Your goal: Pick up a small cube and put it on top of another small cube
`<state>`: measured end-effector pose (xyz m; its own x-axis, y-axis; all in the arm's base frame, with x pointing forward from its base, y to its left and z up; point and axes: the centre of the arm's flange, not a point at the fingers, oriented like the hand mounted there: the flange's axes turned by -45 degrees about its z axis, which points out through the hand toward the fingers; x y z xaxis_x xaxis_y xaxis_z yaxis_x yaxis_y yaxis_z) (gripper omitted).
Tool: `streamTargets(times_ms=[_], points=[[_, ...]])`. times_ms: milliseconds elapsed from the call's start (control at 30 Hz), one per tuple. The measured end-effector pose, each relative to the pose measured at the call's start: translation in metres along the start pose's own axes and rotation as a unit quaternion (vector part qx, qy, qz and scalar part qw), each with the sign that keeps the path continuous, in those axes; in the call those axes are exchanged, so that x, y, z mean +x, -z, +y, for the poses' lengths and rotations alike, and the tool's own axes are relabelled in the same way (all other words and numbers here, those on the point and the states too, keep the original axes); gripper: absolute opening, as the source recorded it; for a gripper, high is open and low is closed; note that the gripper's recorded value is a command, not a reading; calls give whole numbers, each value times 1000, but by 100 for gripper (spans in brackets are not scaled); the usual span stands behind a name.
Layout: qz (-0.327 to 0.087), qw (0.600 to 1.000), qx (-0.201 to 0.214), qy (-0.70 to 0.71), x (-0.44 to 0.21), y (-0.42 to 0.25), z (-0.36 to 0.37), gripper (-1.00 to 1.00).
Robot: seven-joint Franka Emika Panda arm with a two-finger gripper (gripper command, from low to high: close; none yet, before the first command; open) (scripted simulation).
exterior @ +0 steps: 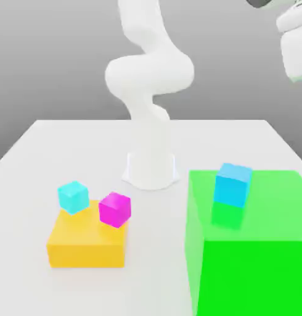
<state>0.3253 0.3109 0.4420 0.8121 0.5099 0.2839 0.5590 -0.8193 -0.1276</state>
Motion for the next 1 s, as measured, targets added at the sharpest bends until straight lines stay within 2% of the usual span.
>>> streamTargets(times_ms=[200,400,533,800,833,1000], points=[[-73,997,-2,22,-49,-94,-42,0],[-132,990,-31,36,-117,-172,-61,0],[-140,987,-67,-30,-147,-214,-8,0],[-140,987,-70,-32,-166,-269,1,0],[-141,987,-69,-33,-169,-275,2,-100],[-140,987,-69,-33,-169,-275,2,-100]])
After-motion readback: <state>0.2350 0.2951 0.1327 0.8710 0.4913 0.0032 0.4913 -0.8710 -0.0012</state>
